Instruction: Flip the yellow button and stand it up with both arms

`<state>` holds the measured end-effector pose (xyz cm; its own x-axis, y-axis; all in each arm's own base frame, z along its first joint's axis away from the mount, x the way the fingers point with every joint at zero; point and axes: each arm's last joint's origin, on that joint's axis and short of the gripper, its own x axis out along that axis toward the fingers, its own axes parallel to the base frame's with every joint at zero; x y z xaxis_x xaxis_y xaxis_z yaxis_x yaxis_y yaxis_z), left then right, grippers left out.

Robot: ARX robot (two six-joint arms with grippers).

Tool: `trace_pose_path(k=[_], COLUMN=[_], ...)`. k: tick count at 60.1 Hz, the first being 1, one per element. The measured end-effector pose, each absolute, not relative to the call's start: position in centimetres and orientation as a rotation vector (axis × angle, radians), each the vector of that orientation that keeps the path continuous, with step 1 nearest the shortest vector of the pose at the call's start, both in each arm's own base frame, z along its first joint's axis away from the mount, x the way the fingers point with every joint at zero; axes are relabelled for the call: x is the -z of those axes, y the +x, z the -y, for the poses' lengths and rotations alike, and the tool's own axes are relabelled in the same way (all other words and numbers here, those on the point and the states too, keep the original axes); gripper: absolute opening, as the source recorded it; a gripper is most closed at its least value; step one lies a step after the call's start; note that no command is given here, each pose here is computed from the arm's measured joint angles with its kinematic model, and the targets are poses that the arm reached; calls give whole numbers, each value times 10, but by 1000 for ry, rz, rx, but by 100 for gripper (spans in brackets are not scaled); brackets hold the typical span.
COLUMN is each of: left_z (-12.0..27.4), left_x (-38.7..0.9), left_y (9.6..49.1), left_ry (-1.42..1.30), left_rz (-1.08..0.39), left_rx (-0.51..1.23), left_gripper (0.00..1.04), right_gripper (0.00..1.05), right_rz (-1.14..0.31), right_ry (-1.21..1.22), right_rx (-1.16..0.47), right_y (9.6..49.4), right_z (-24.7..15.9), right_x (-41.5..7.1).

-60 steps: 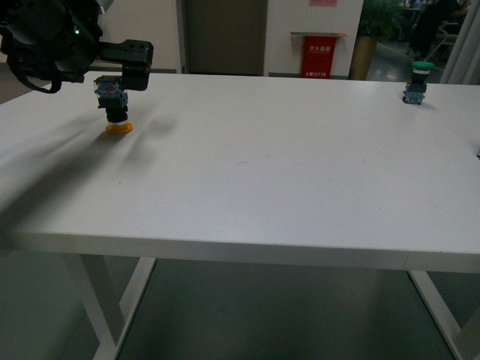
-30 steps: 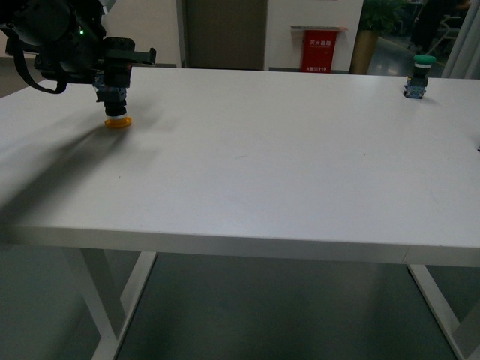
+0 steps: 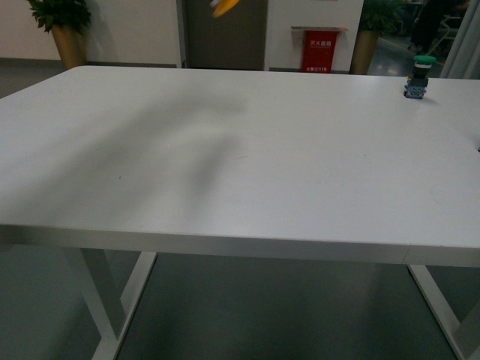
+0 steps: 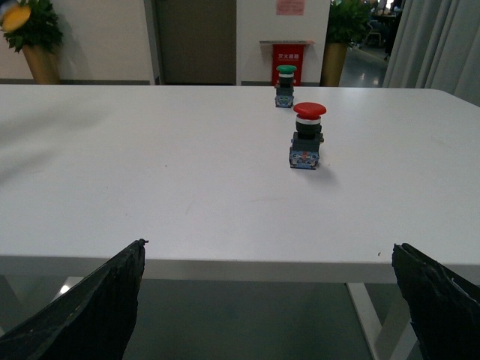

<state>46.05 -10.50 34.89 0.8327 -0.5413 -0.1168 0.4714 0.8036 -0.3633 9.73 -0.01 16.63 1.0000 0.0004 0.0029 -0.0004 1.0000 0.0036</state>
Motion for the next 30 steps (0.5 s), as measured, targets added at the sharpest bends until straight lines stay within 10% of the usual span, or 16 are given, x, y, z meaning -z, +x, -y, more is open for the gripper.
trace_pose_path(k=[30], left_z=[191], left_x=[-324], left_y=[454], left_ry=[-1188], left_rz=[-359], left_rx=[1141], left_gripper=[37], right_gripper=[98], right_rz=[3], right_ry=[4], right_rx=[-1], right_y=[97], right_z=[0], right_x=[-166])
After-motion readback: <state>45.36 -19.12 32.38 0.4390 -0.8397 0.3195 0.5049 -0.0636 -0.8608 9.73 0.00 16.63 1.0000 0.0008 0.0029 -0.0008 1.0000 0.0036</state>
